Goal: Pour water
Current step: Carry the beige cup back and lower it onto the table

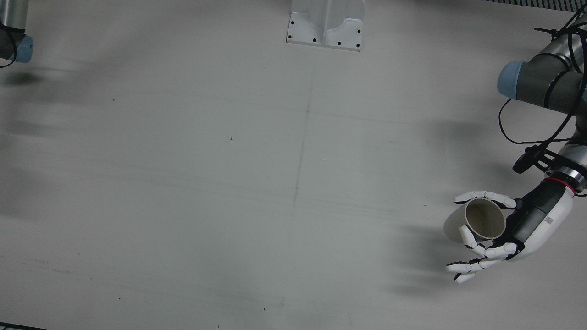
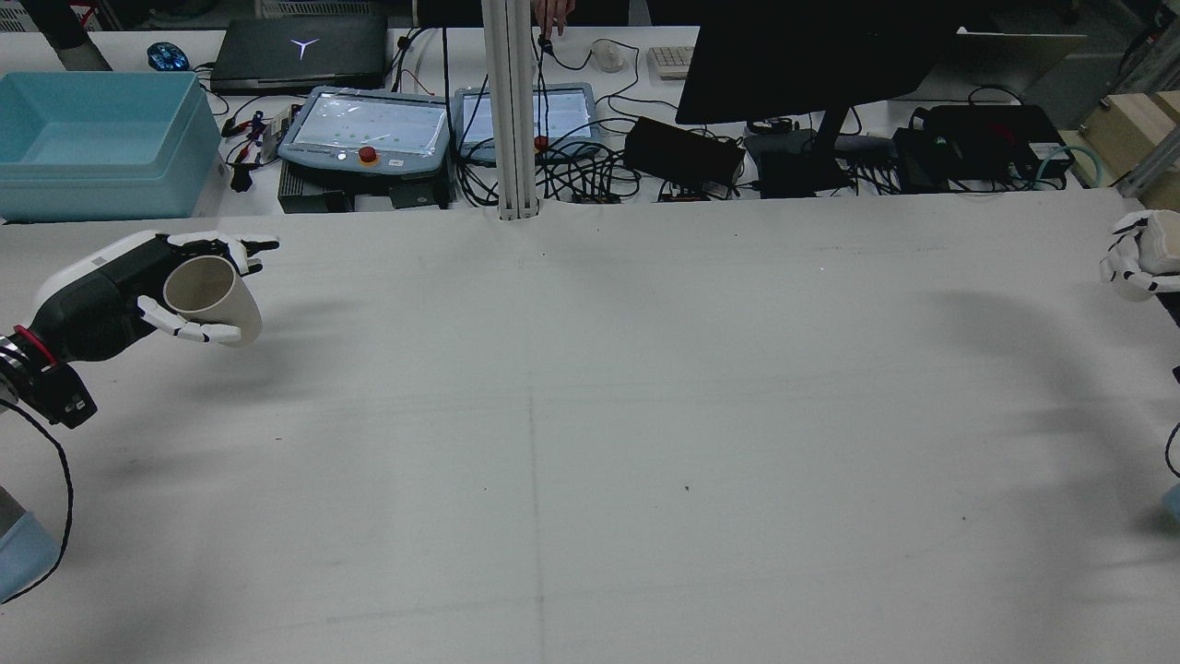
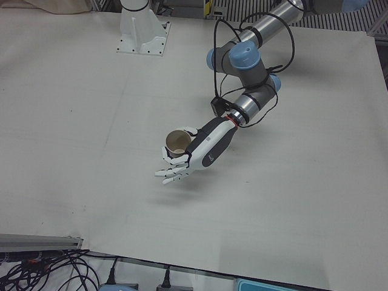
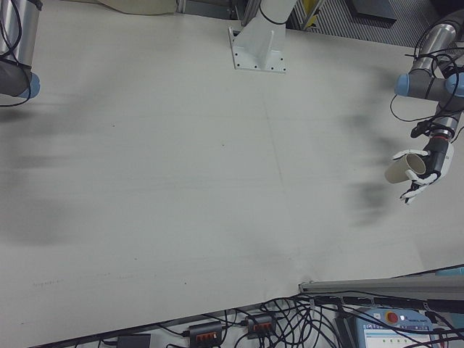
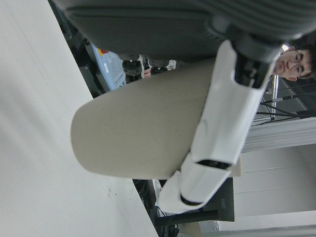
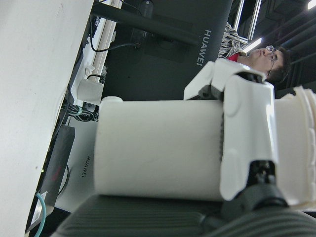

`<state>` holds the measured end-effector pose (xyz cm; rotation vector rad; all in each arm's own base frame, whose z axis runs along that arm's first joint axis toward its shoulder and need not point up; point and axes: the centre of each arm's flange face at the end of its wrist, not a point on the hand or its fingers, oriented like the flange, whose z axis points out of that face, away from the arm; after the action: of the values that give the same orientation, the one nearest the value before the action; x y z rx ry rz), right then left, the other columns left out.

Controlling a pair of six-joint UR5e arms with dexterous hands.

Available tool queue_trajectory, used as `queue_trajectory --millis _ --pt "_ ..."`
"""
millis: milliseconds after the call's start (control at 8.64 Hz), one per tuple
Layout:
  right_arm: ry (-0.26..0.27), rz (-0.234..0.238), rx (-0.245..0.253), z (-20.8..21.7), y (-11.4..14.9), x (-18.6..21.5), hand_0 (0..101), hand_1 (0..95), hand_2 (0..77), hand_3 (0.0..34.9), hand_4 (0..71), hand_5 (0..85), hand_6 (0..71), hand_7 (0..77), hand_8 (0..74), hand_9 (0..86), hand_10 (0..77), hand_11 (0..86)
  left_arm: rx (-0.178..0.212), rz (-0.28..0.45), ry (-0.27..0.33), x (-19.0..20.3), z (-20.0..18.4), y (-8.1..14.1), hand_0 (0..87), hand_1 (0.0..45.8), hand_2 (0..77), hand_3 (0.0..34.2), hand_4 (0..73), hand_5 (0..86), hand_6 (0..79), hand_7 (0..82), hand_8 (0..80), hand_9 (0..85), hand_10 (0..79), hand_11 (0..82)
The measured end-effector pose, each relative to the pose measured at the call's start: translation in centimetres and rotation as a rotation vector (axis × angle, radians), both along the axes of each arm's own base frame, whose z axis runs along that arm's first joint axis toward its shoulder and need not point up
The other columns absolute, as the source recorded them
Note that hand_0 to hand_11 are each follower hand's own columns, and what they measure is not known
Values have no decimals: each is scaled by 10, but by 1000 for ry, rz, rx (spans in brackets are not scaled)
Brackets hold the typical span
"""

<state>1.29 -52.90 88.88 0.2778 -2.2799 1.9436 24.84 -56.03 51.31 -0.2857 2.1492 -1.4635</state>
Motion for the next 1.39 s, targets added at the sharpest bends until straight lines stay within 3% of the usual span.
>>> queue_trajectory --millis 694,1389 --pt "-19 -6 28 -13 -9 -9 632 245 551 141 404 311 698 578 584 611 485 573 -48 -24 -43 -7 125 -8 804 295 256 0 376 491 185 158 131 76 82 169" --pt "-20 -10 34 -16 -11 -12 635 245 556 141 420 305 693 584 589 611 485 573 -45 -32 -89 -11 160 -3 801 295 256 0 376 491 202 158 131 76 82 164"
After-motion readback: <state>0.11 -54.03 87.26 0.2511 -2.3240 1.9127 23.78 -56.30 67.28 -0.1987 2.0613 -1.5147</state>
